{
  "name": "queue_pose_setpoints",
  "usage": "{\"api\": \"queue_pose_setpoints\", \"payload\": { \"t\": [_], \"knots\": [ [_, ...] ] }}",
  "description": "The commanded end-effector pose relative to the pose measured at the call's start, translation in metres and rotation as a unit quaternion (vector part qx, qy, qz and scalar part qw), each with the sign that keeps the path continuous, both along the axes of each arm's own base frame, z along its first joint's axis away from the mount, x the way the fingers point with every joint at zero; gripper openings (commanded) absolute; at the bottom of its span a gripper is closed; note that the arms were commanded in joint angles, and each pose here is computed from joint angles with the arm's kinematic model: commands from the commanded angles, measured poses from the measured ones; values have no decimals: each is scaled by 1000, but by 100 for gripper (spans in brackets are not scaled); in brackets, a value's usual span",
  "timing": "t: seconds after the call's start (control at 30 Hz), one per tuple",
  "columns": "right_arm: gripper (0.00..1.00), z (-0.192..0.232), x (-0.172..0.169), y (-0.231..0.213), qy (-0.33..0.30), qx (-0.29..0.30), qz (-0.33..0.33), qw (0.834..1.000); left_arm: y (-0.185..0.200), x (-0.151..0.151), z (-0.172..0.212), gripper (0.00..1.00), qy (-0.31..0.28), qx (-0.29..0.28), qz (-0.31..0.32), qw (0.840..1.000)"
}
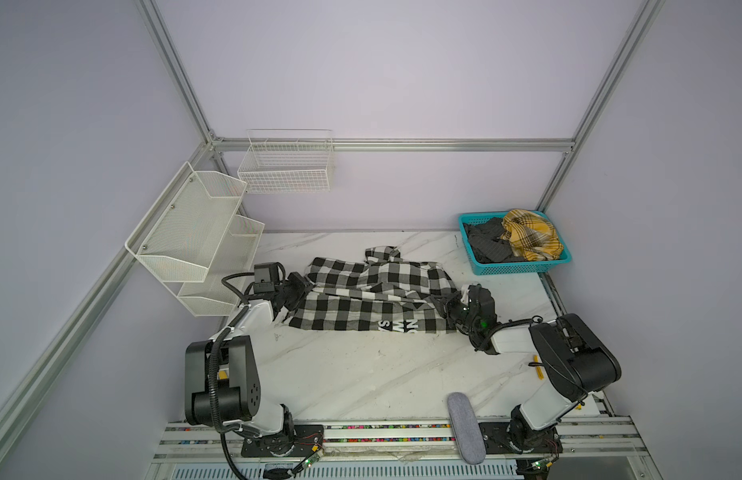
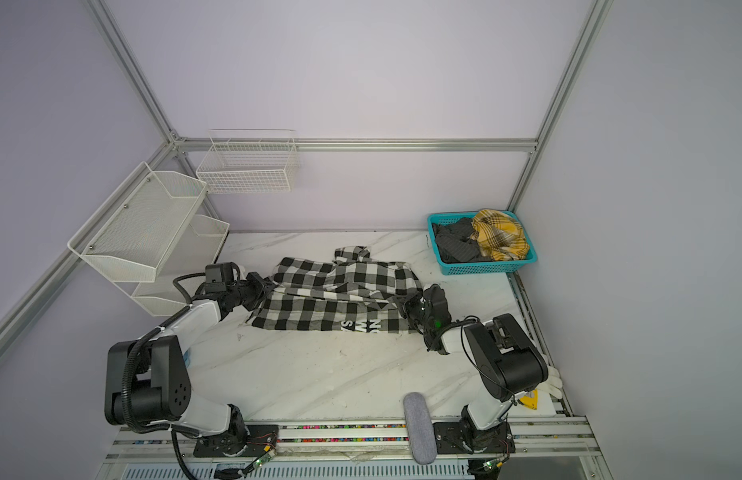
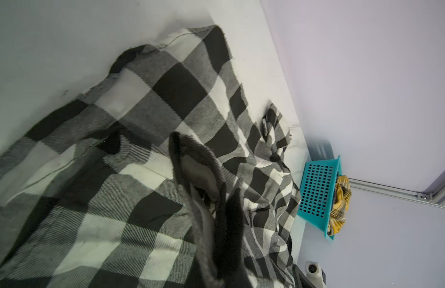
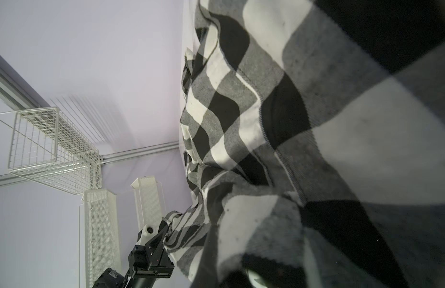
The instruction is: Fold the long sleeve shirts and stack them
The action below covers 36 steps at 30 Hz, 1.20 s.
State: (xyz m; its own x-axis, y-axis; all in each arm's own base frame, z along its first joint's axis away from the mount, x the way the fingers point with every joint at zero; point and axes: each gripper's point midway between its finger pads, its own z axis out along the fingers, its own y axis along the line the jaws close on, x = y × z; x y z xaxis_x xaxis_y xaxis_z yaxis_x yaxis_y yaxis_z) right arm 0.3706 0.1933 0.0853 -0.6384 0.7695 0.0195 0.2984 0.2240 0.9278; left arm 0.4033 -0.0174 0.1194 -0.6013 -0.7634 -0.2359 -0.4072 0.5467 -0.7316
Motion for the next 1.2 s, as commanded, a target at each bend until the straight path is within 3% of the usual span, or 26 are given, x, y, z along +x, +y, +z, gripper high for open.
{"api": "queue_pose_setpoints", "payload": {
  "t": [0.0, 0.47, 0.5, 0.57, 0.63, 0.77, 0.87, 0.93, 1.0, 1.1, 1.17],
  "knots": [
    [0, -9, -3, -5, 2, -3, -18, 1000, 7, -15, -26, 0, 22, 29, -13, 999],
    [0, -29, -21, 26, 10, -41, 30, 999, 37, -33, -67, 2, 84, 65, 46, 993],
    [6, -29, -23, 26, 12, -43, 31, 999, 36, -34, -69, 13, 89, 65, 46, 993],
    [37, -24, -30, 21, 12, -52, 32, 998, 35, -41, -78, 43, 109, 59, 46, 991],
    [57, -21, -39, 17, 22, -69, 38, 997, 34, -48, -83, 51, 123, 56, 49, 990],
    [74, -3, -62, 6, 36, -121, 67, 990, 49, -70, -66, 54, 148, 89, 92, 981],
    [75, 18, -77, -5, 48, -185, 96, 977, 72, -87, -15, 61, 111, 147, 154, 971],
    [66, 29, -79, -14, 49, -245, 115, 961, 73, -87, 12, 61, 83, 163, 163, 969],
    [55, 31, -76, -17, 58, -298, 143, 942, 60, -79, 23, 57, 84, 163, 140, 973],
    [48, 26, -50, -13, 60, -363, 179, 913, 24, -54, 16, 49, 91, 144, 82, 982],
    [43, 23, -27, -3, 55, -380, 195, 903, 5, -37, -1, 40, 105, 129, 51, 985]
  ]
}}
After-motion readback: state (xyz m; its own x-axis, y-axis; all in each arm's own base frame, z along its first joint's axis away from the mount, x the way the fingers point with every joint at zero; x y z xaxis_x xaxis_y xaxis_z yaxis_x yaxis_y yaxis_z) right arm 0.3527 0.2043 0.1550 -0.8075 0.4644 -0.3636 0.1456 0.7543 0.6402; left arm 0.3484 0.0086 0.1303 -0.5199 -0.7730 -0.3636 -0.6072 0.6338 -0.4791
